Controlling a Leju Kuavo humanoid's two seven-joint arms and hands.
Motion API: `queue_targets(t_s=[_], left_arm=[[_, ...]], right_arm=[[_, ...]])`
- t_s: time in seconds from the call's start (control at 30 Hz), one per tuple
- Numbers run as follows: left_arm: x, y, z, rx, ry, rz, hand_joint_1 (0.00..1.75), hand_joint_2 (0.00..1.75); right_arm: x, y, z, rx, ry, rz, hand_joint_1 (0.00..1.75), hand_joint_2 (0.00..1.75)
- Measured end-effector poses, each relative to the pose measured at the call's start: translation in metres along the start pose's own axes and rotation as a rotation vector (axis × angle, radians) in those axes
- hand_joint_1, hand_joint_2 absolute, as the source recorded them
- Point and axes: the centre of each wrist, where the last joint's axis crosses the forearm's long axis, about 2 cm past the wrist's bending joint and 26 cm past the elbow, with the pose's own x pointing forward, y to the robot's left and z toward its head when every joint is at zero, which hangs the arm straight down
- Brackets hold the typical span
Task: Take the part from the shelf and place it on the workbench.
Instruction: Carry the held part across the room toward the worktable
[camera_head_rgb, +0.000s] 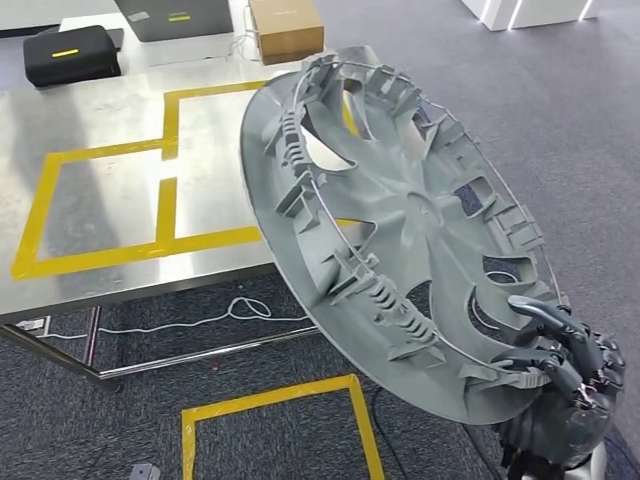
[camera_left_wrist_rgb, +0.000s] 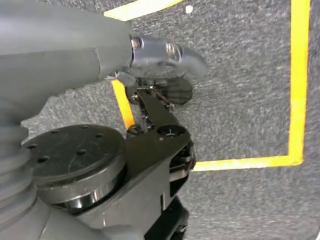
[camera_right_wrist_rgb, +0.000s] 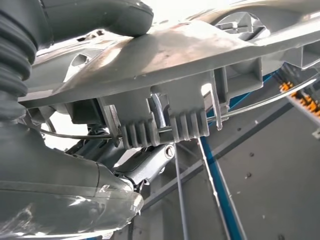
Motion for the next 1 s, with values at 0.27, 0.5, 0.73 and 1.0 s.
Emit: queue_targets(t_s=[0.27,0.5,0.73,1.0], left_arm=[[0.0016,-0.0007,-0.0007,-0.003,-0.002,-0.005,0.00,1.75],[0.0017,-0.0002,-0.0007,-0.008,-0.001,-0.011,0.00,1.75],[0.0017,0.0000,-0.0007,-0.010,0.000,-0.013,0.00,1.75],[0.0020,0.0004,-0.0008,-0.011,-0.005,-0.017,0.00,1.75]], right_arm=[[-0.0005,-0.0004,0.0000,-0.003,-0.004,-0.001,1.75,1.75],[-0.0006,-0.0003,0.0001,-0.006,-0.007,-0.006,1.75,1.75],[-0.0006,-0.0003,0.0000,-0.007,-0.007,-0.006,1.75,1.75],[-0.0002,-0.0005,-0.0002,-0.011,-0.006,-0.005,1.75,1.75]])
